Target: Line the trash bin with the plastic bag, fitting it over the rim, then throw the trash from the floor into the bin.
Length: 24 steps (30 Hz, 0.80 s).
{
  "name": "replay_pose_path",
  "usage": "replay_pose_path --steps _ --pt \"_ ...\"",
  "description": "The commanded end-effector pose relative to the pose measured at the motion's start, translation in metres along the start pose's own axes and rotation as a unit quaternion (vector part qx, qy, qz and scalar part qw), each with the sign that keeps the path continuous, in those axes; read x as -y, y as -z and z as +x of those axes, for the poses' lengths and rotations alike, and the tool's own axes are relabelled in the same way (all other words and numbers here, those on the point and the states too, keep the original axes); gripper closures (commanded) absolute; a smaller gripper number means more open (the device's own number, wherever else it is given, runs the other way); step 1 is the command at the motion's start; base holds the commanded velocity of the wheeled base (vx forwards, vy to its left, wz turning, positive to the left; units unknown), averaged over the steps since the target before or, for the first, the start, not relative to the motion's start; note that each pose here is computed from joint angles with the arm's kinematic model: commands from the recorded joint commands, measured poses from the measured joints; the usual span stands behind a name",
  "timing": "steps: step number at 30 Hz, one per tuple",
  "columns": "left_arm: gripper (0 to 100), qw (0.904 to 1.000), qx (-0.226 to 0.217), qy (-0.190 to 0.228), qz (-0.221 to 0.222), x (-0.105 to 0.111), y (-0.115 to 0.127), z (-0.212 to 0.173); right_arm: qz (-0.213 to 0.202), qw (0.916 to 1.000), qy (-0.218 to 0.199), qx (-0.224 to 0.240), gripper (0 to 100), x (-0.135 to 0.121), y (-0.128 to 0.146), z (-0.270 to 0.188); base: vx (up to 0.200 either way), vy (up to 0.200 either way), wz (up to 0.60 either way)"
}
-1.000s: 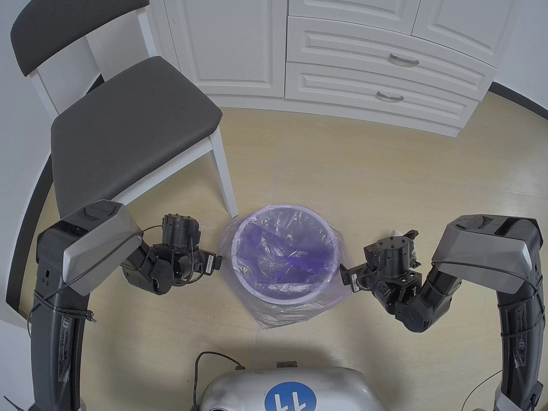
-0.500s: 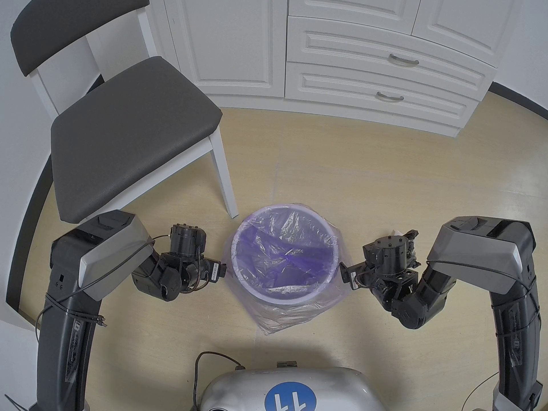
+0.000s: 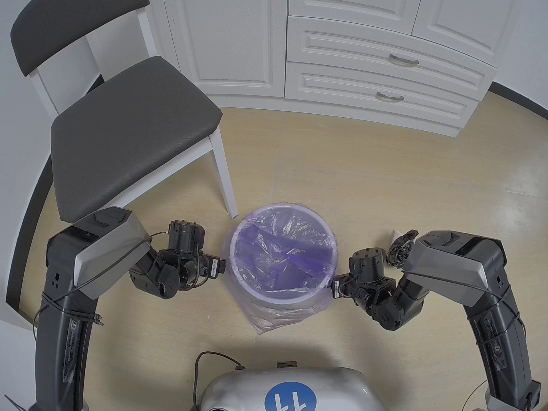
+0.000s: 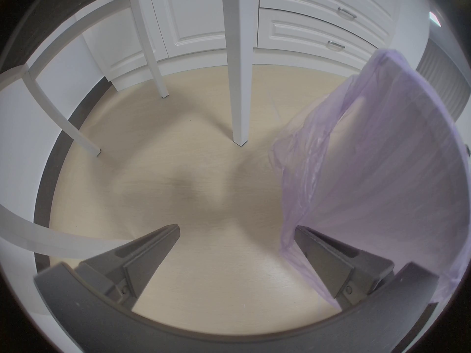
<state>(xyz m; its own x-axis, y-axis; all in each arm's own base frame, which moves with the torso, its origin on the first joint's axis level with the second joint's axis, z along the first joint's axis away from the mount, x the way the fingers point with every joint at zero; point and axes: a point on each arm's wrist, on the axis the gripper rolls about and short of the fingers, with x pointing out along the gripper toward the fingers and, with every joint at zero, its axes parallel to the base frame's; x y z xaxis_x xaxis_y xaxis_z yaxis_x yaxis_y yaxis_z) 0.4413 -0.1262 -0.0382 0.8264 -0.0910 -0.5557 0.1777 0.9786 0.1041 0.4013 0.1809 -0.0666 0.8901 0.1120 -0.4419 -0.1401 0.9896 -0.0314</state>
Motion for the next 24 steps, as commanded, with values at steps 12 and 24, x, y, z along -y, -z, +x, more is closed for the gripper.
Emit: replay_pose_path --steps 12,24 --pt "0 0.9998 0.020 0.006 -0.003 -0.004 -0.021 -0.028 -0.010 0.9990 0.037 -0.023 0 0.000 0.001 0.005 0.000 0.000 0.00" --pt "0 0.9985 0.046 0.023 0.016 -0.025 -0.049 -0.083 -0.078 0.9959 0.047 0.000 0 0.020 -0.052 -0.076 0.000 0.000 0.00"
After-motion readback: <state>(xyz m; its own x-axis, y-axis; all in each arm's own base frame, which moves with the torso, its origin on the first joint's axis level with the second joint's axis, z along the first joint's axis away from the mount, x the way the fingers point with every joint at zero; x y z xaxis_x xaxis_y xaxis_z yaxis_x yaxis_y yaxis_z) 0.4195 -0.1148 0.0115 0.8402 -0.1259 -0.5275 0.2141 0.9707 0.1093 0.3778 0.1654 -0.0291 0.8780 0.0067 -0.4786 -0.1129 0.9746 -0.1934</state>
